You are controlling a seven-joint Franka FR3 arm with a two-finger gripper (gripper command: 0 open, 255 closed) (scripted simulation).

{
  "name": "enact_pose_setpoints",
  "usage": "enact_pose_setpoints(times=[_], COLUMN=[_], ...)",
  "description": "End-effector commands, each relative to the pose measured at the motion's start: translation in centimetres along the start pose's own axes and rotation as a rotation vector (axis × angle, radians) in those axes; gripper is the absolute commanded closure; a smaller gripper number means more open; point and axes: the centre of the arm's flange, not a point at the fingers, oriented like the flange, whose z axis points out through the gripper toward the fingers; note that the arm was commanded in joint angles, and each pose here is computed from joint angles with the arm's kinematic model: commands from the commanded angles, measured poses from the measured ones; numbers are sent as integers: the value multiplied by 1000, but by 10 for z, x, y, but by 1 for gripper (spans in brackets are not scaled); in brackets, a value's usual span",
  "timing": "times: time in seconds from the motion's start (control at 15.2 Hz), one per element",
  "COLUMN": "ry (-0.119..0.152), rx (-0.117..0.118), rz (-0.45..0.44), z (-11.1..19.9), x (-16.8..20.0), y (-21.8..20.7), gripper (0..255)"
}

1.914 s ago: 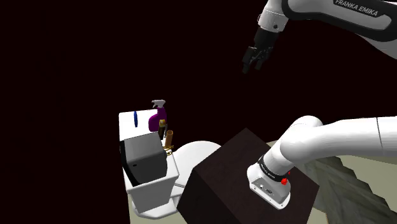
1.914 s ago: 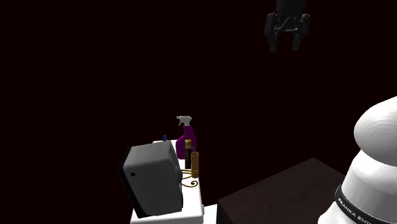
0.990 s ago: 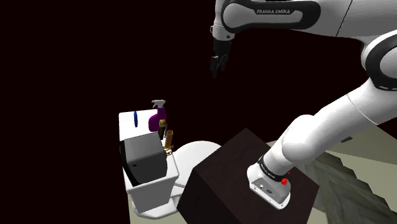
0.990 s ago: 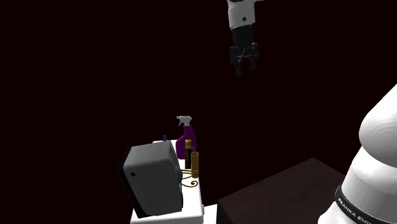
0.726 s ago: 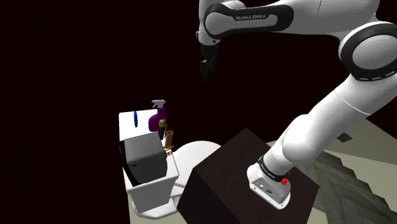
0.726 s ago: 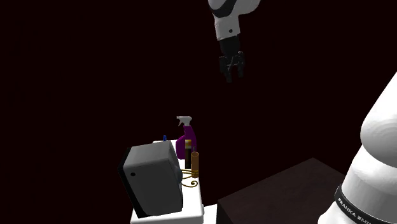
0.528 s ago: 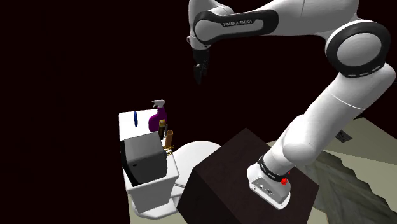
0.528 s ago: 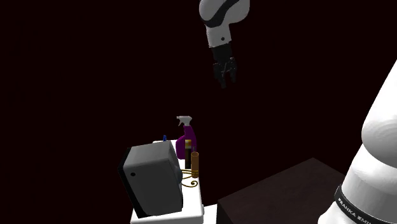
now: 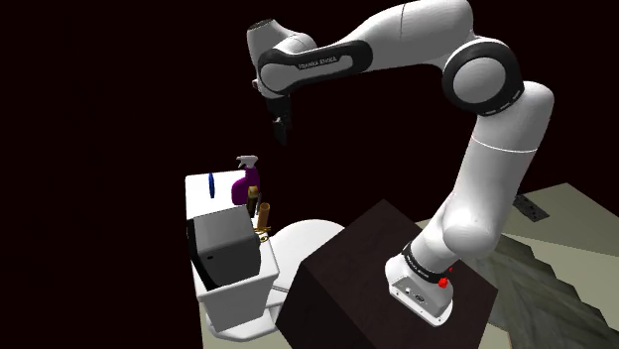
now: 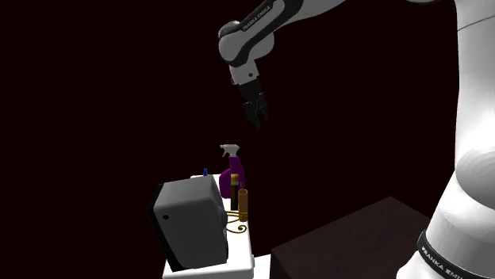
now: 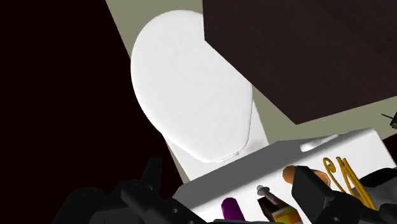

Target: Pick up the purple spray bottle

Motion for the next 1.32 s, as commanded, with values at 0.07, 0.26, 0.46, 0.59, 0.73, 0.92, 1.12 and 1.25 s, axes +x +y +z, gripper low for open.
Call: enact_pose_setpoints(times=[0.07, 0.26, 0.46, 0.59, 0.73, 0.92, 1.12, 1.25], ry=[-29, -58, -87, -106, -125, -154, -163, -163], rx=[-24, -47, -70, -86, -101, -125, -132, -132], rz=[-87, -173, -259, -316, -373, -459, -485, -485], z=[17, 37, 57, 72, 87, 111, 128, 138], x=[40, 78, 113, 136, 158, 188, 200, 204], y=[-10, -23, -40, -52, -65, -86, -94, -95], gripper=[0, 0, 0, 0, 0, 0, 0, 0])
